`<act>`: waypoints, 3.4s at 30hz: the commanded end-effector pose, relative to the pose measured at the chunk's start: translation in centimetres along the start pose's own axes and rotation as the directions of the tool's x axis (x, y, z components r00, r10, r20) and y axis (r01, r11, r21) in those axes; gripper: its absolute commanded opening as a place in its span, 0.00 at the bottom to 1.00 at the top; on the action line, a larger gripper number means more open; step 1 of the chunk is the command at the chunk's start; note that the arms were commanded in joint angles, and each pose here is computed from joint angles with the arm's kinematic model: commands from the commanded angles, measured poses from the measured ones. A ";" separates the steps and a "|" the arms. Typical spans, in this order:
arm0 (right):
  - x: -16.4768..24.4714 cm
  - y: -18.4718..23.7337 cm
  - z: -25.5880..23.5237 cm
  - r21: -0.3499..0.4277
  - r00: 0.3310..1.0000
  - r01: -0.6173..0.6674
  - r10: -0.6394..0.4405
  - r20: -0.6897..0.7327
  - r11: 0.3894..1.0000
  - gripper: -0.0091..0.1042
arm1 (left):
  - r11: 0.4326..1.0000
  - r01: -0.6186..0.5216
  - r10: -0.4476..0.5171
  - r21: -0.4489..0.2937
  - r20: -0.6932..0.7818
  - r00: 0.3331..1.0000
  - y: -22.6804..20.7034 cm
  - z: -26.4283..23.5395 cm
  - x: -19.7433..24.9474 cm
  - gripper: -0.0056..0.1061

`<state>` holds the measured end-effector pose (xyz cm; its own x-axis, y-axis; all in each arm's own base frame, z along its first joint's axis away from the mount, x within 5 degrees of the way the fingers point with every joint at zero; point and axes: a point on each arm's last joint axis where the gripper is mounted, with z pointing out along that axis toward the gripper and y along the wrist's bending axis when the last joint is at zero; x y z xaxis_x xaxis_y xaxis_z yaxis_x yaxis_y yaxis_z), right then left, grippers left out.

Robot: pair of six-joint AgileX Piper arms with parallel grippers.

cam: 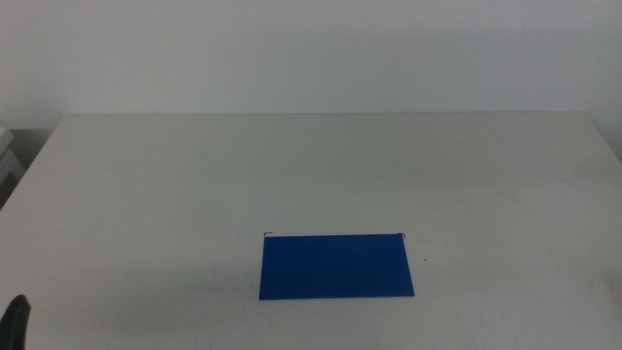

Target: Use one arm to grab the shoe from the table and place it on the mat.

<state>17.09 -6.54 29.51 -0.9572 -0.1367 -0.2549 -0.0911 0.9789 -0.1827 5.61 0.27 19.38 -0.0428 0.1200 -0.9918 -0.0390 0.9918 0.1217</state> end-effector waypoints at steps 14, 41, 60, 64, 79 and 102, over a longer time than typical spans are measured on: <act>-1.7 -3.6 4.7 0.023 0.993 0.090 -0.088 -0.079 0.996 0.57 | 1.000 0.015 -0.015 0.001 0.084 0.996 0.0 -0.1 -0.6 0.89; -1.2 -1.5 12.2 -0.047 0.985 0.131 -0.135 -0.108 0.990 0.89 | 1.000 0.015 -0.015 0.001 0.084 0.996 0.0 -0.1 -0.6 0.89; -0.4 -1.2 12.2 -0.008 0.972 0.190 -0.190 -0.136 0.982 0.05 | 1.000 0.015 -0.015 0.001 0.084 0.996 0.0 -0.1 -0.6 0.89; -1.1 -0.6 9.4 0.019 0.973 0.209 -0.206 -0.100 0.978 0.05 | 1.000 0.015 -0.015 0.001 0.084 0.996 0.0 -0.1 -0.6 0.89; -8.1 5.7 -0.3 -0.021 0.973 0.232 -0.232 0.005 0.973 0.05 | 1.000 0.015 -0.015 0.001 0.084 0.996 0.0 -0.1 -0.6 0.89; -20.4 27.3 0.7 -0.178 0.936 0.352 -0.347 0.064 0.919 0.05 | 1.000 0.015 -0.015 0.001 0.084 0.996 0.0 -0.1 -0.6 0.89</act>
<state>34.88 22.23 26.17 -0.8527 -0.4848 -0.1946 -0.4772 0.8744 -0.0878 5.61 0.27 19.38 -0.0428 0.1200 -0.9918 -0.0390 0.9918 0.1217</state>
